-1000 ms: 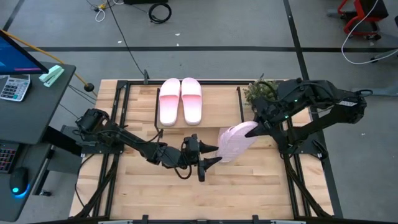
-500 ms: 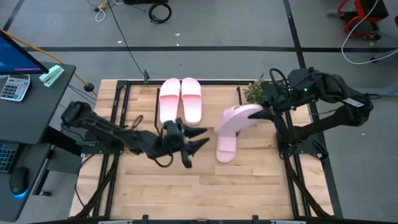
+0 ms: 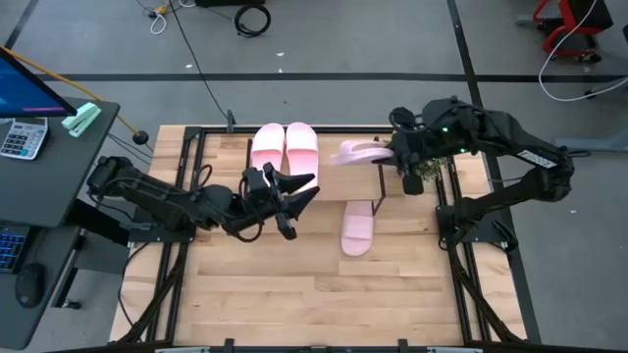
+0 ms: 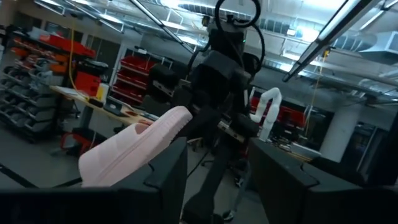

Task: Pick and place slides into the shelf
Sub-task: Put the pink slipper on the shelf

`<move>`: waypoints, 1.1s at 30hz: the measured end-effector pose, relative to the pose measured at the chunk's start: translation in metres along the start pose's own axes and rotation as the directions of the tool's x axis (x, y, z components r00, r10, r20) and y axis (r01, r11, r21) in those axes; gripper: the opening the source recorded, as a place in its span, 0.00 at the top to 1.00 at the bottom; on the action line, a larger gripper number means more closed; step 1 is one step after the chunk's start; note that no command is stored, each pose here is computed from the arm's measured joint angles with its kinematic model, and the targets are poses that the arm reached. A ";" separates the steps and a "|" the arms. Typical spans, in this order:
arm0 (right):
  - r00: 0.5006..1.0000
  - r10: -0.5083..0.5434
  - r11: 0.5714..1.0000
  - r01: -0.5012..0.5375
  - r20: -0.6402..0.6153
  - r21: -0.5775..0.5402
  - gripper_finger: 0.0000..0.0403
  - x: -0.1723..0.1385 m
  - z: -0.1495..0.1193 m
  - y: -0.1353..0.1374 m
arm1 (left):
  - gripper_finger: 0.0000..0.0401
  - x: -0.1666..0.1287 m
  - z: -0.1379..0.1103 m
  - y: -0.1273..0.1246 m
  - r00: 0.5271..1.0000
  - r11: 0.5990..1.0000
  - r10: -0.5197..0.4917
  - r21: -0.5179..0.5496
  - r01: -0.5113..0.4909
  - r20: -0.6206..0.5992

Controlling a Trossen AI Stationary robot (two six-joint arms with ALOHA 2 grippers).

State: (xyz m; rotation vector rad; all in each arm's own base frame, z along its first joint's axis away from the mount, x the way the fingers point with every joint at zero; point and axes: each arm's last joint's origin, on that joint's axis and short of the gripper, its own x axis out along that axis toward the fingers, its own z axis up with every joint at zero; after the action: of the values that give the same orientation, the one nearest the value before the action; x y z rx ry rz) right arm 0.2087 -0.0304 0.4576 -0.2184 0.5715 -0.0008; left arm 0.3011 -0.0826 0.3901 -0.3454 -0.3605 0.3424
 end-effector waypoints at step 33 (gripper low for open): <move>0.935 -0.217 0.954 0.142 -0.279 -0.265 0.90 0.108 -0.007 -0.020 | 0.59 -0.015 0.056 0.016 0.977 0.985 0.145 0.075 -0.158 0.159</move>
State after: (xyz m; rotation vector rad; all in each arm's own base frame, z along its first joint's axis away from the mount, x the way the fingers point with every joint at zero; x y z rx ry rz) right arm 0.2971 -0.0576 0.3981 -0.5141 0.8603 -0.1474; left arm 0.2617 -0.0593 0.4292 -0.2622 -0.4691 0.5348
